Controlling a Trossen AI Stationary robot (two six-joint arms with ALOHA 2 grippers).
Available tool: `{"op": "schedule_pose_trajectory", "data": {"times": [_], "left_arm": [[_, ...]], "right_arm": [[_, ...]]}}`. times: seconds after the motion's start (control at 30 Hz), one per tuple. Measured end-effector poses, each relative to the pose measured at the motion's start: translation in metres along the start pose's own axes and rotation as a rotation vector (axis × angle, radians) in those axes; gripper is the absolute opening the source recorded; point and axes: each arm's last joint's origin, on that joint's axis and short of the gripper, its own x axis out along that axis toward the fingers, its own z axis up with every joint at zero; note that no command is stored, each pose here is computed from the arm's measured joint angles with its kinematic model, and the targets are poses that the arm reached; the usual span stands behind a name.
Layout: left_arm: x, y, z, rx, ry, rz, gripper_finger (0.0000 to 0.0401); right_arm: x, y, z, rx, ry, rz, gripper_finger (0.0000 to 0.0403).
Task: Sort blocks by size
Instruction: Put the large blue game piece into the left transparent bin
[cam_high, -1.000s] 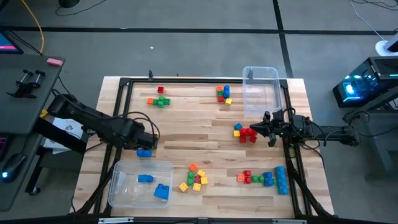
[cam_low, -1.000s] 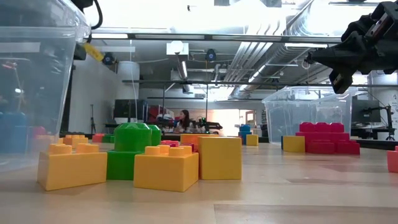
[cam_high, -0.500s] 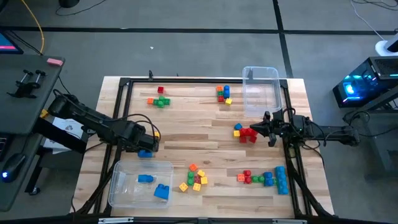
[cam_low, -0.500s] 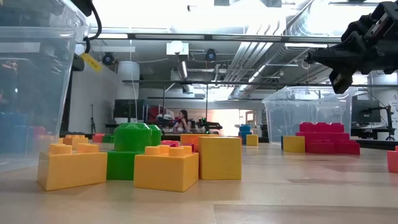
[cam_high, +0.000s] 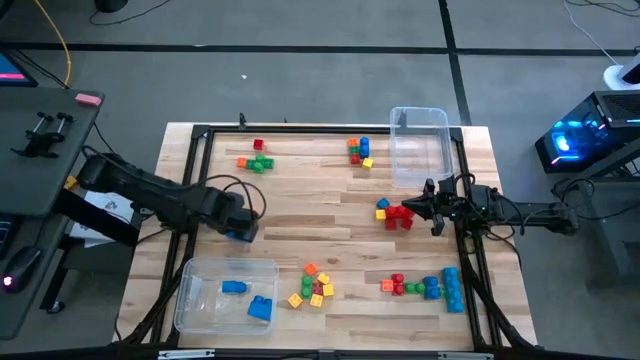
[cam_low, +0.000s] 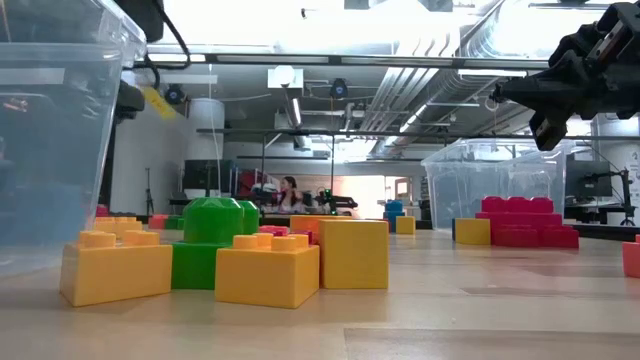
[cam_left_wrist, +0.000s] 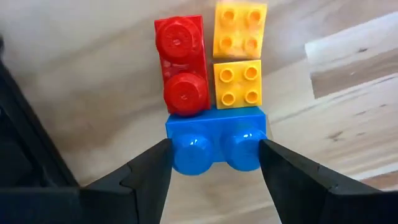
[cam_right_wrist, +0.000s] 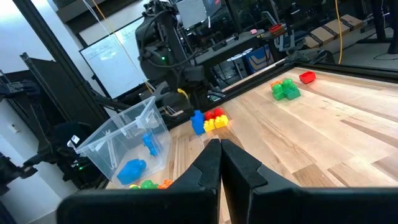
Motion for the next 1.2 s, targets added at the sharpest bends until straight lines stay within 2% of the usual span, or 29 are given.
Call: {"op": "schedule_pose_trajectory", "data": {"times": [0.23, 0.33, 0.43, 0.57, 0.7, 0.8, 0.9, 1.2], "left_arm": [[-0.002, 0.003, 0.017, 0.315, 0.007, 0.009, 0.0229], [-0.017, 0.002, 0.024, 0.427, 0.020, -0.025, 0.0229], [-0.035, 0.002, 0.029, 0.585, 0.011, -0.042, 0.0229], [-0.051, 0.004, 0.029, 0.902, 0.017, -0.070, 0.0229], [-0.046, 0.007, 0.026, 1.260, 0.083, -0.097, 0.0229], [-0.037, 0.010, 0.024, 1.426, 0.106, -0.091, 0.0229], [-0.028, 0.010, 0.023, 1.513, 0.094, -0.100, 0.0229], [-0.012, 0.005, 0.023, 1.618, 0.026, -0.172, 0.0229]], "right_arm": [[0.000, 0.000, 0.000, 0.000, 0.000, 0.000, 0.0005], [0.000, 0.000, 0.000, 0.000, 0.000, 0.000, 0.0005], [0.000, 0.000, 0.000, 0.000, 0.000, 0.000, 0.0005], [0.000, 0.000, 0.000, 0.000, -0.001, 0.000, 0.0005], [0.000, 0.000, 0.000, 0.000, -0.001, 0.000, 0.0005], [0.000, 0.000, 0.000, 0.000, -0.001, 0.000, 0.0005], [0.000, 0.000, 0.000, 0.000, -0.001, 0.000, 0.0005], [0.000, 0.000, 0.000, 0.000, 0.000, 0.000, 0.0005]]}}
